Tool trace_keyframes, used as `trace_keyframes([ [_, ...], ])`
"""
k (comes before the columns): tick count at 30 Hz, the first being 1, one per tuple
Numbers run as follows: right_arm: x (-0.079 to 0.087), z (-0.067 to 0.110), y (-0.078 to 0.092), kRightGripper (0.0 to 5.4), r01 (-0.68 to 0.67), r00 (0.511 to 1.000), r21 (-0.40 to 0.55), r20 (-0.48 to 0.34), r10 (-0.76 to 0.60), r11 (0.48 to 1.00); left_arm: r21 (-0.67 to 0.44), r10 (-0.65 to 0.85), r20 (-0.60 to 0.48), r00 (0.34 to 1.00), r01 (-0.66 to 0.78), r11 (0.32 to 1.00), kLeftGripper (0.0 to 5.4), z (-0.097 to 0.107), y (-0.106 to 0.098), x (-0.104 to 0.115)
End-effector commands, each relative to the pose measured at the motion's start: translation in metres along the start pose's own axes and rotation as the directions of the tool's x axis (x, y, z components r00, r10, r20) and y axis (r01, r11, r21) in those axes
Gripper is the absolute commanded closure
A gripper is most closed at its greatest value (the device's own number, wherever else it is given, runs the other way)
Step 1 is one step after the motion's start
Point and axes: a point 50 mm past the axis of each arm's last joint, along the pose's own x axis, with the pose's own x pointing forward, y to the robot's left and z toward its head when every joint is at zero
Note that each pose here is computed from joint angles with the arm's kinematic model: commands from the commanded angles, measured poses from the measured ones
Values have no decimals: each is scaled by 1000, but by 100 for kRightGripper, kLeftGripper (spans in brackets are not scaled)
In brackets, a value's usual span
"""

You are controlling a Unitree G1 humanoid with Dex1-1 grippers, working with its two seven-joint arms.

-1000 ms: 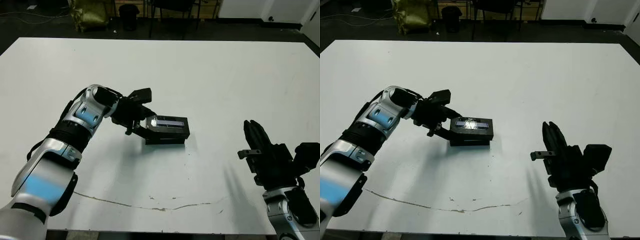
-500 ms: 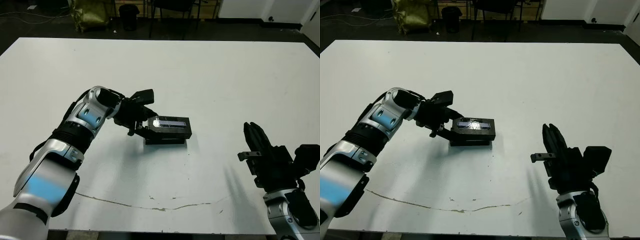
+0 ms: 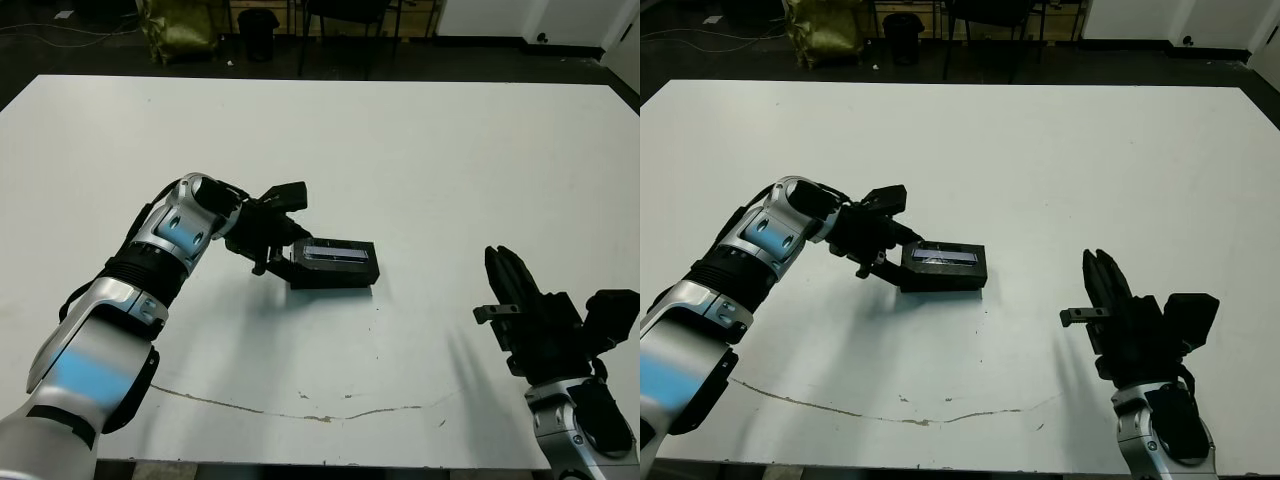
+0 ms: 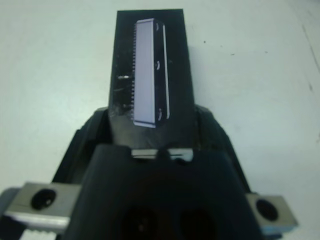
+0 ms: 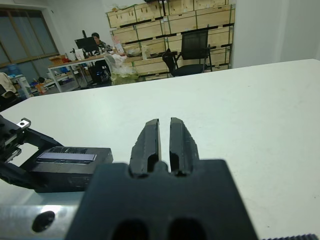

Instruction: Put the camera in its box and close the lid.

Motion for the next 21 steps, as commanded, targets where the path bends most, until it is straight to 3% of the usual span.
trace_keyframes([
  [1,-2,-4,-2,540,13,1000,1,-21,-13,1000,-10,-11,-28,1000,11,1000,287,-3,-1,-1],
  [13,-3,-5,-2,540,13,1000,8,-21,-13,1000,10,0,-42,999,0,1000,287,-8,-1,-2],
  [21,-4,-5,-3,540,25,999,-5,-27,-25,1000,-65,2,-62,998,-6,998,287,-21,-3,-5],
])
